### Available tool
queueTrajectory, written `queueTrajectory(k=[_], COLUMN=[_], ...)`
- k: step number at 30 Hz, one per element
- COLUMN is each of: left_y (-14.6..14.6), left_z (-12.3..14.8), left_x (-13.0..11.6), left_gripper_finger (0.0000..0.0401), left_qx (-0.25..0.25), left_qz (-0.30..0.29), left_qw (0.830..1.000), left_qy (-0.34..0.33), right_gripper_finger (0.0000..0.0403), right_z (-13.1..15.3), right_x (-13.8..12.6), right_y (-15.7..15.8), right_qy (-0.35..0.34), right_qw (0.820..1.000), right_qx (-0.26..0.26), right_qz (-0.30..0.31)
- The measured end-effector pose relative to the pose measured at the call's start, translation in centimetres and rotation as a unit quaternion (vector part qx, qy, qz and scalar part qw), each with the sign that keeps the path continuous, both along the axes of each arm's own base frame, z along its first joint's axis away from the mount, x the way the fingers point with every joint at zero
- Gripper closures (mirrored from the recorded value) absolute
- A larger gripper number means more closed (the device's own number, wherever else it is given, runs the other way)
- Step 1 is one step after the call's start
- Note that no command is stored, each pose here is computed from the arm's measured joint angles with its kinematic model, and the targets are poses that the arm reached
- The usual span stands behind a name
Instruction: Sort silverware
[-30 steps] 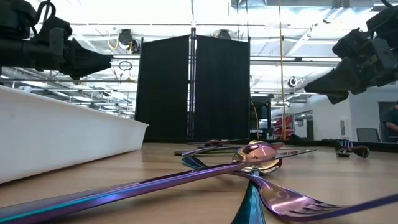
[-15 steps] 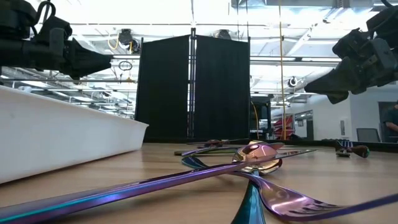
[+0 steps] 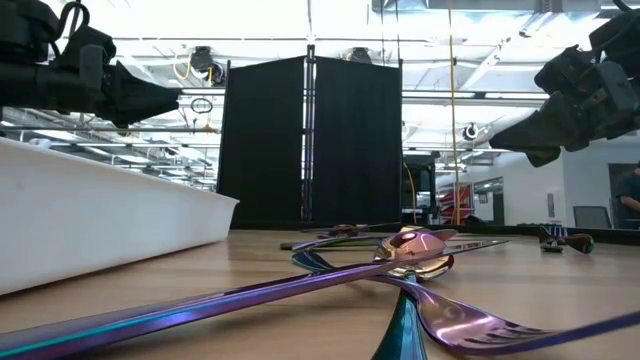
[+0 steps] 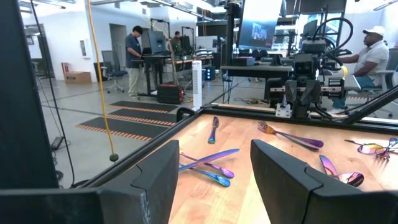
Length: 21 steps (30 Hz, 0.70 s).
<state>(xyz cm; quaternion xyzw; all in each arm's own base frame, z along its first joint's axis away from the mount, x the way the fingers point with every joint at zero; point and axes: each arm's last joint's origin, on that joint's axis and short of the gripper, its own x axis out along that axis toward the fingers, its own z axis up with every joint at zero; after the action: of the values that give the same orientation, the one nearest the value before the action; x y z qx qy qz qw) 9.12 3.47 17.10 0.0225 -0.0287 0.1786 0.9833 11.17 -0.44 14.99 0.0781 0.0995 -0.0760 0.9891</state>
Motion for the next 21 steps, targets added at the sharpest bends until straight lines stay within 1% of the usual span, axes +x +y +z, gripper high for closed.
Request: queueTrajectory(k=[6, 8, 9, 12, 13, 16, 17, 21], left_y=[0.0, 0.0, 0.0, -0.1, 0.0, 0.0, 0.0, 0.0], left_z=[0.1, 0.2, 0.3, 0.2, 0.3, 0.3, 0.2, 0.2], left_x=[0.0, 0.0, 0.0, 0.0, 0.0, 0.0, 0.0, 0.0], left_gripper_finger=[0.0201, 0.0201, 0.0201, 0.0201, 0.0201, 0.0201, 0.0201, 0.0201], left_qx=[0.003, 0.008, -0.010, -0.091, -0.107, -0.117, -0.122, -0.168], left_qz=[0.000, 0.000, -0.004, -0.018, -0.016, -0.009, -0.006, -0.008], left_qw=[1.000, 1.000, 1.000, 0.995, 0.993, 0.991, 0.991, 0.983], left_qy=[-0.002, -0.010, -0.017, -0.046, -0.053, -0.058, -0.060, -0.075], right_gripper_finger=[0.0351, 0.0351, 0.0351, 0.0351, 0.0351, 0.0351, 0.0351, 0.0351], right_z=[0.1, 0.3, 0.6, 1.5, 1.8, 2.5, 2.6, 3.3], right_x=[0.0, 0.1, 0.1, 0.2, 0.2, 0.2, 0.2, 0.1], right_y=[0.0, 0.0, 0.0, 0.0, 0.0, 0.0, 0.0, -0.1], right_qy=[-0.004, -0.019, -0.032, -0.080, -0.094, -0.126, -0.135, -0.172], right_qw=[1.000, 1.000, 0.999, 0.997, 0.996, 0.992, 0.991, 0.985], right_qx=[-0.002, -0.001, 0.001, 0.003, 0.001, -0.021, -0.022, -0.013], right_qz=[-0.001, -0.001, -0.001, -0.001, -0.001, -0.004, -0.004, -0.024])
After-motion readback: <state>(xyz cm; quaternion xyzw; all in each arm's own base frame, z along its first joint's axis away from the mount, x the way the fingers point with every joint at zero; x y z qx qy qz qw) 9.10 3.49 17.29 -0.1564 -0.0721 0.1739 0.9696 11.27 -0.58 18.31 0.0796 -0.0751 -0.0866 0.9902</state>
